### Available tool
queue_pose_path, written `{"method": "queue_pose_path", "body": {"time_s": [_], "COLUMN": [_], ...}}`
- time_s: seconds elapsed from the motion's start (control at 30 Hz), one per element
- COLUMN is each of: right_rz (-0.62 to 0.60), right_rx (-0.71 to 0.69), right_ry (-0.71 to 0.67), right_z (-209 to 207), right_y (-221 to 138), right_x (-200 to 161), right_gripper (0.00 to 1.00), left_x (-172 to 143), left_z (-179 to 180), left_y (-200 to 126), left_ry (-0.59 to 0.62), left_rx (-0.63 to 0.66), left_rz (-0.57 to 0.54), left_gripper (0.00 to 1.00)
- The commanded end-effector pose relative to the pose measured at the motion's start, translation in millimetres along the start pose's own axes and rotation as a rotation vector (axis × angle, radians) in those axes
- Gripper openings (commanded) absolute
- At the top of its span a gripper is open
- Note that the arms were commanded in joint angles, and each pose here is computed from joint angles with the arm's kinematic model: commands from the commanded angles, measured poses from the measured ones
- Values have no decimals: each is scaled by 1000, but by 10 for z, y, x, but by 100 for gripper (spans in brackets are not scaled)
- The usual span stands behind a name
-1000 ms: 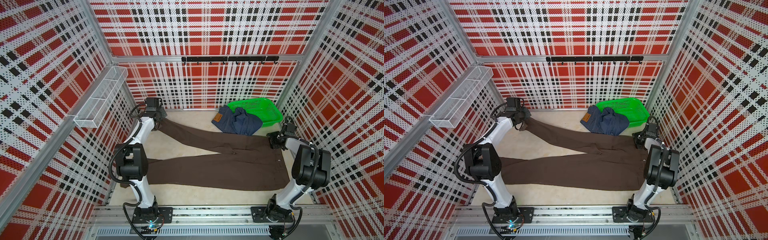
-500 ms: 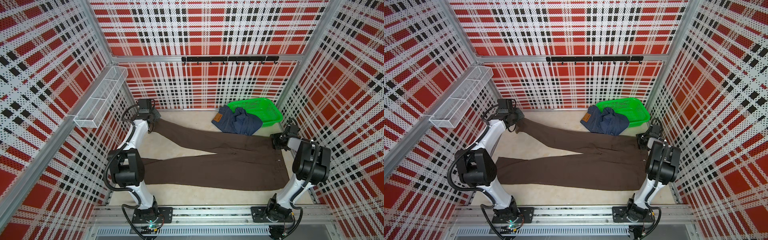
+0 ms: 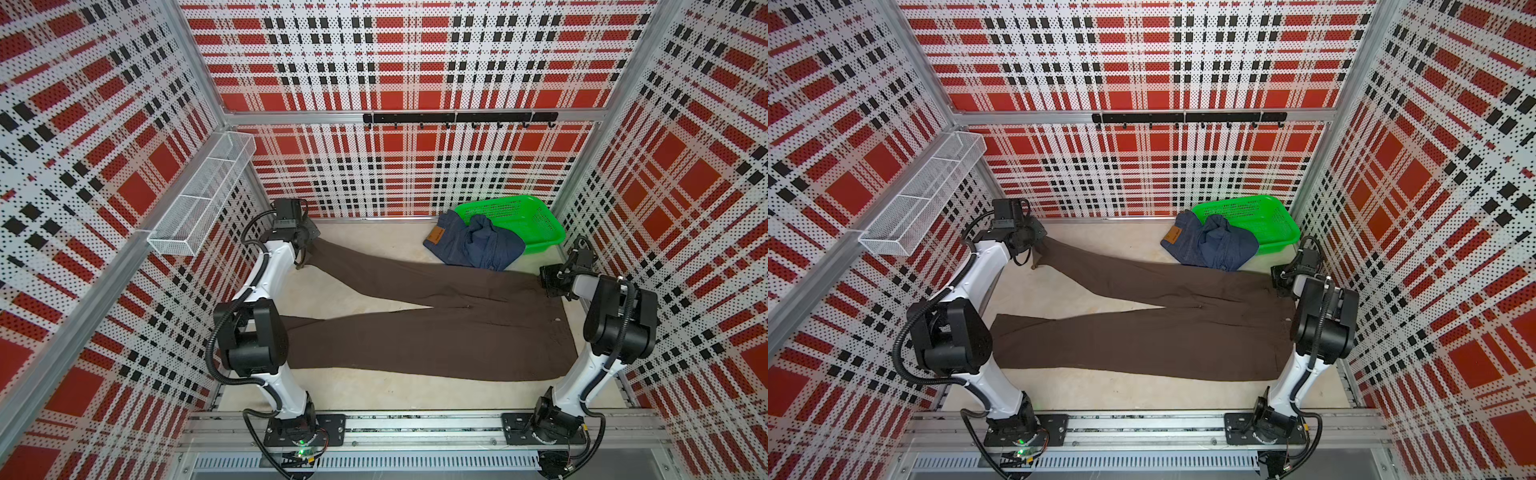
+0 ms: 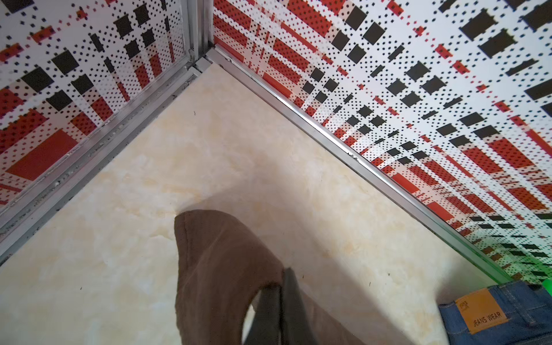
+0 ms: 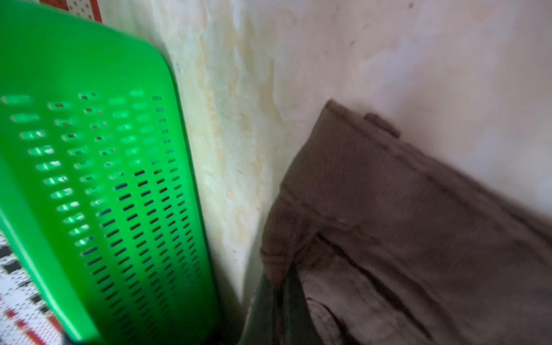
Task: Fold and stack the trousers
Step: Flatten out the trousers at the center of the table.
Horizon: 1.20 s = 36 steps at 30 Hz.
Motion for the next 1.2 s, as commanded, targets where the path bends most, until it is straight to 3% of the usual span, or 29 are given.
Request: {"method": "queue_pose_path", "body": {"time_s": [0.0,0.23,0.4,0.57,0.73,0.9,1.17], "right_rz": [-50,-87,-76,-214,-193,-198,-187], "right_rx": [44,1,-13,-12,-5,-49,-132], "right_ry": [-14,-22,-65,-94,-46,-2,-1], "right_z": [109,-216,-447,-429,-280,-201,-54], "right_y": [-278,-910,-1443,-1902,-1634,-1240,-685], "right_x": [63,-87,-483,-524,-327,-76,192], "right_gripper": [0,0,0,0,0,0,0], "left_x": [230,354,272,276,270,94,-113], "left_z": [45,677,1220,1362,1044,681,303], "left_y": [-256,-645,-1026,-1242,-873,-220,644], "left_ry": [-19,-90,-128,-120,-55,18,85], "left_rx": [-19,78,144,170,152,169,247], "left_rz": [-87,-160,-183,-219,-147,-33,54], "left_gripper": [0,0,0,0,0,0,0]}}
Point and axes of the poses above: each gripper's point midway between its finger pads, its own y axis out along the fingers, its own z axis along the line the jaws close on, x = y × z, the point moved 6 cm from there along -y, back along the fingers, and after that the axes turned 8 degrees about -y, right-handed, at the moved point
